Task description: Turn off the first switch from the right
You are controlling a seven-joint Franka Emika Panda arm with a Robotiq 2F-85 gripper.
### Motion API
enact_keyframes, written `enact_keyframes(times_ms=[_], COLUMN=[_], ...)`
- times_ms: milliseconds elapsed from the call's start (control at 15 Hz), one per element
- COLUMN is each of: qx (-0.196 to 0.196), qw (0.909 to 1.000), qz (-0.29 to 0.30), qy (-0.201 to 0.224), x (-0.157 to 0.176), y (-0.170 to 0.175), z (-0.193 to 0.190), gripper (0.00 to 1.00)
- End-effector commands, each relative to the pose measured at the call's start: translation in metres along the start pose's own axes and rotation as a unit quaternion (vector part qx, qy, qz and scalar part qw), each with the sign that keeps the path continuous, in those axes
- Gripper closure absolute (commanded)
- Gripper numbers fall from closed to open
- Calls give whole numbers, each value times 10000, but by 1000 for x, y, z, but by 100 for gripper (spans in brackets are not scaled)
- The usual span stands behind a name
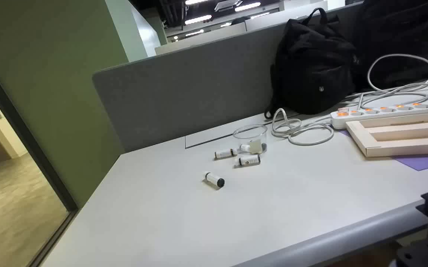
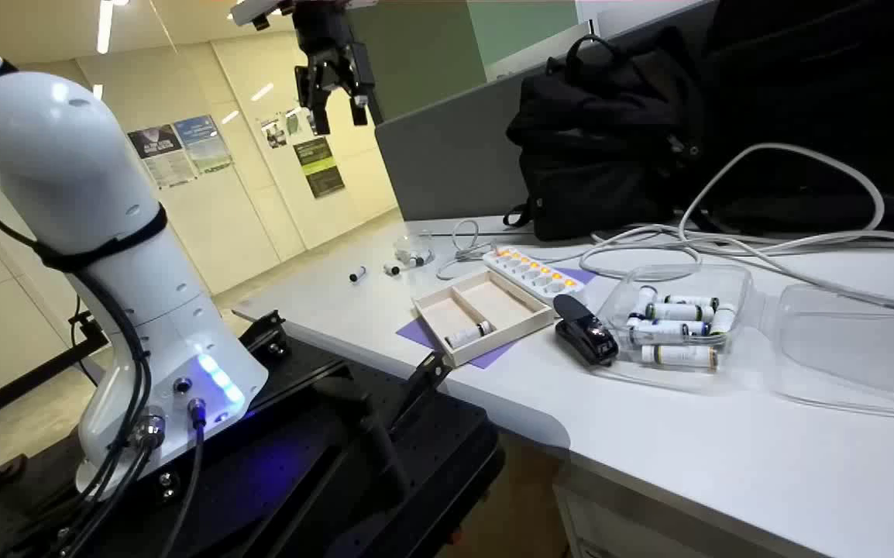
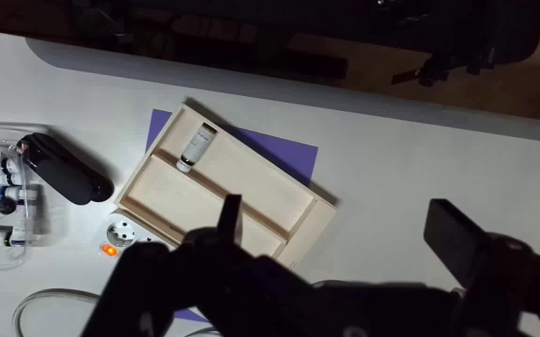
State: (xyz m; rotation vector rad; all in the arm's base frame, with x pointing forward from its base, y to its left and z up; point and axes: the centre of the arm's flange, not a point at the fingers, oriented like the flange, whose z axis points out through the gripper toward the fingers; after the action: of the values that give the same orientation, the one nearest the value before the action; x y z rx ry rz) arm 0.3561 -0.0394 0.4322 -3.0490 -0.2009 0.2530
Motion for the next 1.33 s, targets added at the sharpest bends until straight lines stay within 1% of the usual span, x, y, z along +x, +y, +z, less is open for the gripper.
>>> enact_keyframes(times_ms=[0,800,933,1067,1133,1267], qx=[0,0,-367,-691,-779,-755], qw=[10000,10000,9962,9884,9826,9699], qz=[0,-2,139,214,330,721], qy=[0,1,783,1335,1653,2199], x=[0,0,17,43,53,73], y=[0,0,17,40,51,84], z=[0,0,-13,-29,-37,-54], gripper=[0,0,0,0,0,0])
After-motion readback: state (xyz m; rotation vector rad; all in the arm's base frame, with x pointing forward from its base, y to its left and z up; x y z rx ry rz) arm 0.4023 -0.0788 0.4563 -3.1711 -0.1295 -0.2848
